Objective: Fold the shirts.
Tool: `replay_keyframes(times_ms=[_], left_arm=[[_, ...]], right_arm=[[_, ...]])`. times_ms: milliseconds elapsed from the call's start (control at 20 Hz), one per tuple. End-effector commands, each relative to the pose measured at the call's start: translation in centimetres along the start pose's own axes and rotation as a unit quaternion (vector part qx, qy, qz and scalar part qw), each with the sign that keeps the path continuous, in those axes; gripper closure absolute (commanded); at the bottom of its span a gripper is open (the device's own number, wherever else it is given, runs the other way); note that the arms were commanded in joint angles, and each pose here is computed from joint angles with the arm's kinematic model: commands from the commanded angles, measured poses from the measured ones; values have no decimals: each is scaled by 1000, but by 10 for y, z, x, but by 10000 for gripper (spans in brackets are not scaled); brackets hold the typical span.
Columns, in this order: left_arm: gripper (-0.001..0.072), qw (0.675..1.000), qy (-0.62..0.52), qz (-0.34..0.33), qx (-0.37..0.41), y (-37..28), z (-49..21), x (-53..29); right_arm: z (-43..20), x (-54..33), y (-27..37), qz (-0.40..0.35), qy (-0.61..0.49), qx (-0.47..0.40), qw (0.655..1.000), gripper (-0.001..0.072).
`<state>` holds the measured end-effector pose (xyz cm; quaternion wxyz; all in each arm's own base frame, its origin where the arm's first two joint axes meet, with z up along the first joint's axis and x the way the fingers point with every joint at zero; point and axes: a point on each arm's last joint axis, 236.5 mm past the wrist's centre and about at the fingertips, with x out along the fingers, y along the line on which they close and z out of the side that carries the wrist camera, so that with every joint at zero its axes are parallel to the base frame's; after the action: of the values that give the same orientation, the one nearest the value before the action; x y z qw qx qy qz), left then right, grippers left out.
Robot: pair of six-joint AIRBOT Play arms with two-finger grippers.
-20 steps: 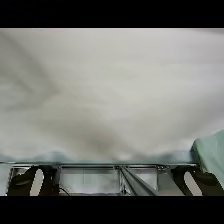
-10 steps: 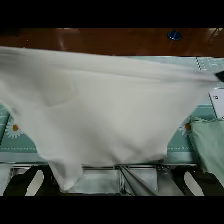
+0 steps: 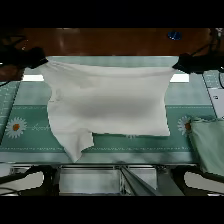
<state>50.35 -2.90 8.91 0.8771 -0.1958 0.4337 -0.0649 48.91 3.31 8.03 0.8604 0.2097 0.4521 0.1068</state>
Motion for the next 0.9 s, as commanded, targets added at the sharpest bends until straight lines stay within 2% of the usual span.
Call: replay_keyframes(times_ms=[0,100,250,450,650,850], left_arm=[[680,997,35,1,-64,12,5,78],[679,993,79,-1,-84,13,-10,91],[679,988,152,-10,-2,15,-42,79],[679,968,245,-22,40,24,-78,40],[679,945,326,6,32,50,-130,39],[679,926,377,13,7,65,-177,51]], right_arm=[[22,60,-22,8,17,39,999,697],[12,76,-28,10,50,58,997,696],[-8,76,-35,-1,91,41,995,696],[-40,55,-46,-6,166,26,986,697],[-95,49,-68,-38,259,30,965,696],[-126,66,-80,-42,276,52,959,697]])
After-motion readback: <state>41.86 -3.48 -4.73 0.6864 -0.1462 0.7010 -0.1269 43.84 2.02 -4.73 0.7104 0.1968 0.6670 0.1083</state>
